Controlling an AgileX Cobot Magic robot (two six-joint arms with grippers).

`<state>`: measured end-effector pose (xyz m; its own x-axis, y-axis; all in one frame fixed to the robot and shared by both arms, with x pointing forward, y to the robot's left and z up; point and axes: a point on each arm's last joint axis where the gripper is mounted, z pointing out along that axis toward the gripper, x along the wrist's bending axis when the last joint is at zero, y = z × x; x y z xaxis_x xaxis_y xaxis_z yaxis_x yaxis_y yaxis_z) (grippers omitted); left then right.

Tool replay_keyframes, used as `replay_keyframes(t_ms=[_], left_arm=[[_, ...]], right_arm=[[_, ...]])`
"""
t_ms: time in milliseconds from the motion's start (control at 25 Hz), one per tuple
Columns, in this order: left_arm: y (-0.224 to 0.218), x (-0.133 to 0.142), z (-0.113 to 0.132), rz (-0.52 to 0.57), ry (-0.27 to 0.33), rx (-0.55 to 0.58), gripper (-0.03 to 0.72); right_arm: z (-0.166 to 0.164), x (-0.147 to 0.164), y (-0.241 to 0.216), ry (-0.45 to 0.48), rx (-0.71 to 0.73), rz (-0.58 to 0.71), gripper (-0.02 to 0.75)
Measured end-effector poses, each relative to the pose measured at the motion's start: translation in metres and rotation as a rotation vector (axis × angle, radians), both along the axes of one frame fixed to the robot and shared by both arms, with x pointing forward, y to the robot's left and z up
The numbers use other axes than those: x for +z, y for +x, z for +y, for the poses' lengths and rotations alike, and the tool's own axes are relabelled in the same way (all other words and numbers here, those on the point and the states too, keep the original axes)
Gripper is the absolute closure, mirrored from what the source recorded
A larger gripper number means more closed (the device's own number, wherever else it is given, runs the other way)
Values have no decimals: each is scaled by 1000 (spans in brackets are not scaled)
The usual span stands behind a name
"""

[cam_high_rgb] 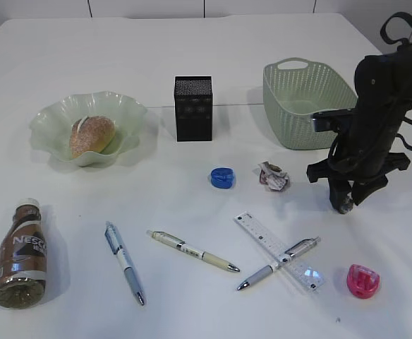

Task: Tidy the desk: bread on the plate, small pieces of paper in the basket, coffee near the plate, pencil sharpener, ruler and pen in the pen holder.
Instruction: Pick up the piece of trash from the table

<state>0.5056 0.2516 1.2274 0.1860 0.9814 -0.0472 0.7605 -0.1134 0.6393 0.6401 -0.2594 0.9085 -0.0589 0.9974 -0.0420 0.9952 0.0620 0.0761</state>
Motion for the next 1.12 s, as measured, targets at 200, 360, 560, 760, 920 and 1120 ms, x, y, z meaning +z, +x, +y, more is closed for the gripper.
replay_keyframes(t_ms=[200,360,560,760,920,1120], left_arm=[[0,0,0,0,0,0,162],[0,0,0,0,0,0,162],[0,-1,0,2,0,0,162],[0,-1,0,2,0,0,165],[0,-1,0,2,0,0,165],[0,-1,0,2,0,0,167]], right_arm=[[0,0,0,0,0,0,529],[0,0,0,0,0,0,602],[0,1,1,0,0,-4,614],[0,1,0,0,-2,9,695],[0,1,-1,-2,-2,23,708],[0,7,-3,-6,-8,70,709]])
